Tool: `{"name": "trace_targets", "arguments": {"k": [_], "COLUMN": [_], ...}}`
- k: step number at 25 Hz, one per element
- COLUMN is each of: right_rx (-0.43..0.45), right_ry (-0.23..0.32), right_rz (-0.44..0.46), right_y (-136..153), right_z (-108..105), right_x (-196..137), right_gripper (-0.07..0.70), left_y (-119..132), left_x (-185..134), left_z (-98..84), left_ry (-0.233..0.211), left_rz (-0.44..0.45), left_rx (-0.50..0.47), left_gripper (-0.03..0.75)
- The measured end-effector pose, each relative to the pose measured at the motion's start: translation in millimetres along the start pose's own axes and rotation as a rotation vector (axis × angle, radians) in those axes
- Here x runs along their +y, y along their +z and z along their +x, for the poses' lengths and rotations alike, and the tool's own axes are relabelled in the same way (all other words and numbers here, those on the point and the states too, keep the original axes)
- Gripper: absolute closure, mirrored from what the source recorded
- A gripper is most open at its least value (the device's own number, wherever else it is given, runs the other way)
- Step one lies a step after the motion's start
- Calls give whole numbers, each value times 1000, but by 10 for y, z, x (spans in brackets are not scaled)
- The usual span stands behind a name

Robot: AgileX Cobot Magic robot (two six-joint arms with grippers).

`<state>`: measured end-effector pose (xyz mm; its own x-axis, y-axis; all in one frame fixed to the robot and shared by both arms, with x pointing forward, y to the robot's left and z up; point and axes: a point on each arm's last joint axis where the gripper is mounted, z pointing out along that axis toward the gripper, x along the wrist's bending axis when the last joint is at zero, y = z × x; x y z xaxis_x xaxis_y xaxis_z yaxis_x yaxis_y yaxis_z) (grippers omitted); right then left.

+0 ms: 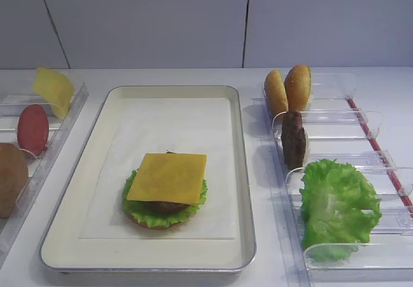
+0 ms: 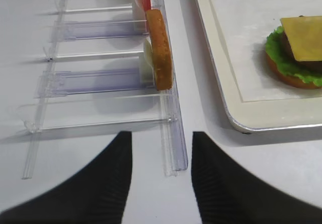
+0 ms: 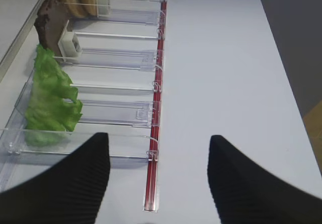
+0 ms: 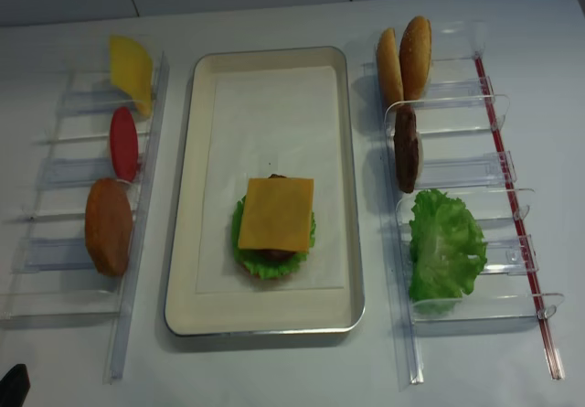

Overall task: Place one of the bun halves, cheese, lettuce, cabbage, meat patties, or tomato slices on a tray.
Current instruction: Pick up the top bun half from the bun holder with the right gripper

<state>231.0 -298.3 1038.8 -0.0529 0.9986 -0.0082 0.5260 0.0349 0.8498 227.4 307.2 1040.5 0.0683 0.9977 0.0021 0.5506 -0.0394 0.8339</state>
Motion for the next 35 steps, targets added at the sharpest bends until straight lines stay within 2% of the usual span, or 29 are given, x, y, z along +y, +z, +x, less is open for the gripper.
{"name": "trace_targets", "arguments": {"k": [9,12,18,24,31,35], "right_rx": [0,0,25,86,180,246], "right_ry": [-2,-19,-16,2,13,-32], "right_rz": [-4,-12,79,227,344,425], "right_y": [0,-8,123,466,1009,1393], "right_z": [0,0,15,59,129,295], "right_x": [4,38,440,985,1645,1975], "right_gripper": [171,171,171,171,171,171], "left_y": [0,0,0,0,0,0], "left_x": [0,0,0,0,0,0], "left_z": [0,0,0,-1,-1,-1], "left_ry": [0,0,0,-1,-1,-1], "left_rz": [0,0,0,0,0,0], "left_rx": [0,0,0,-2,-2,-2], "left_gripper": [452,452,458,458,458,458]}}
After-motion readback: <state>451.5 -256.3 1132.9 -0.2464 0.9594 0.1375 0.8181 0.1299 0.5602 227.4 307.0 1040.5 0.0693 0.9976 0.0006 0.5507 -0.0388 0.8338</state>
